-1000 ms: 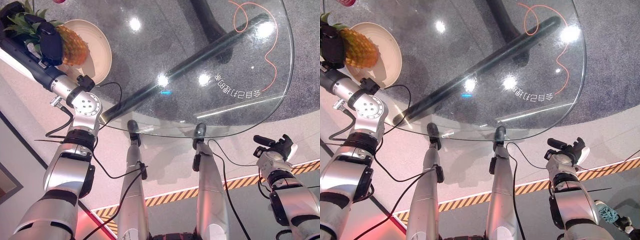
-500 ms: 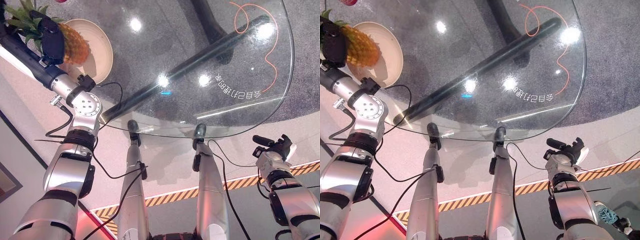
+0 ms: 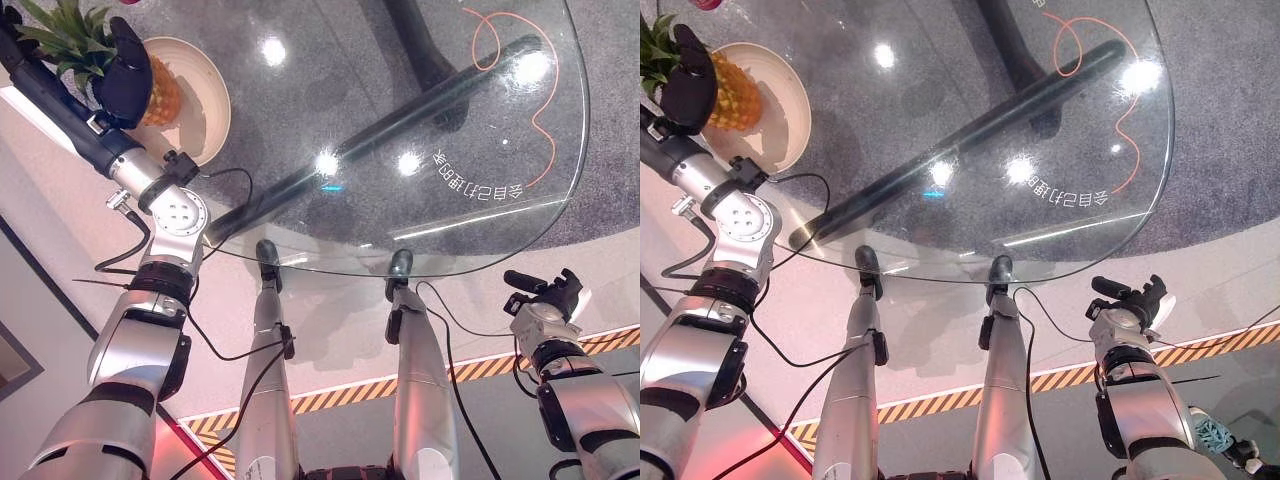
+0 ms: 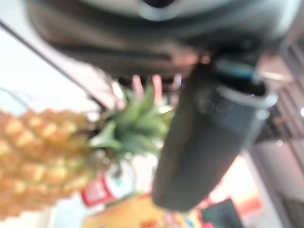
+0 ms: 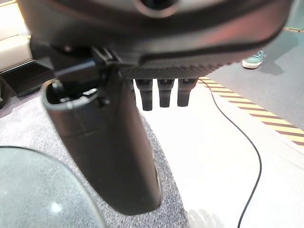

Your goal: Pick up the fruit to the plate

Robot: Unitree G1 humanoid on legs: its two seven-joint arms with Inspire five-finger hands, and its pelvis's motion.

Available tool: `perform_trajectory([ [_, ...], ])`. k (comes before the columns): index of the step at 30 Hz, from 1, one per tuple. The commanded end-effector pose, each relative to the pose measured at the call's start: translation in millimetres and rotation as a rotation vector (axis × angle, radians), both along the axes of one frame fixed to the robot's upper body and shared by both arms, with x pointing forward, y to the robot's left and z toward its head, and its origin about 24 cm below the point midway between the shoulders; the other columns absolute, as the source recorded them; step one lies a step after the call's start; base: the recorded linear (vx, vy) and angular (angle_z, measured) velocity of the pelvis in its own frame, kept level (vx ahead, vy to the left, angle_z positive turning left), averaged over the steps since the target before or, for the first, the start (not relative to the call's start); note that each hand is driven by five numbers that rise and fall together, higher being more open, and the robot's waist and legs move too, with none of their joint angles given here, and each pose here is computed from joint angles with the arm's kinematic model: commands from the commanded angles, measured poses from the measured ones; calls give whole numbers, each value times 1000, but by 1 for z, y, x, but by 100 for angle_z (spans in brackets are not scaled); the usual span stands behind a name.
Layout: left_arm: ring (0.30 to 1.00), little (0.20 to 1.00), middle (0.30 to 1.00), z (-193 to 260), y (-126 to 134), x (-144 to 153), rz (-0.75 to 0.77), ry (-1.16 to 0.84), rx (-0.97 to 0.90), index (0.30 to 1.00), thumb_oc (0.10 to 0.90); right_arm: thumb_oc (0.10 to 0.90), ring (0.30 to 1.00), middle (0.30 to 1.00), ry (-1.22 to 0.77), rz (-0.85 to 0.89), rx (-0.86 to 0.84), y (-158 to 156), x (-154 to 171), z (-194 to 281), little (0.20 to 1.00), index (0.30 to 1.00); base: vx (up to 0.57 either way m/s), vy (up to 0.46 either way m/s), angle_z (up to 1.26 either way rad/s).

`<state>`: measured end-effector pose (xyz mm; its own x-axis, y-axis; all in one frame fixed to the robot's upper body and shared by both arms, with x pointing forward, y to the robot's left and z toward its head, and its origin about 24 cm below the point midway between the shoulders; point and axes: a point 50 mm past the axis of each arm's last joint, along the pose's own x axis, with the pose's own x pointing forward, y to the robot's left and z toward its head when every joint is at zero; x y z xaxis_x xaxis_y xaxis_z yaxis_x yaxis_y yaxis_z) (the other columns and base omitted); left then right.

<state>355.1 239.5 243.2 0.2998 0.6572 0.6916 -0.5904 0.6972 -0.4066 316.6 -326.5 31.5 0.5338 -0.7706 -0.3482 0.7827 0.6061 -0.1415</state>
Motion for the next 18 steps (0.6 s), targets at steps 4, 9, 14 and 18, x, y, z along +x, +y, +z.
perform_trajectory([
  [4,900,900,900,32,-4,-11,-66,-196,37,900,800,800,900,900,59,-130,-12,-16,-22,-13,900,900,3,-15,4],
  [9,900,900,900,27,-5,-12,-82,-193,46,900,800,800,900,900,53,-135,-8,-16,-21,-13,900,900,-5,-5,2],
  [14,900,900,900,20,-6,-14,-88,-190,44,900,800,800,900,900,56,-143,-7,-18,-24,-14,900,900,0,0,0],
  [18,900,900,900,17,-5,-16,-85,-193,28,900,800,800,900,900,52,-150,-6,-20,-25,-14,900,900,0,0,0],
])
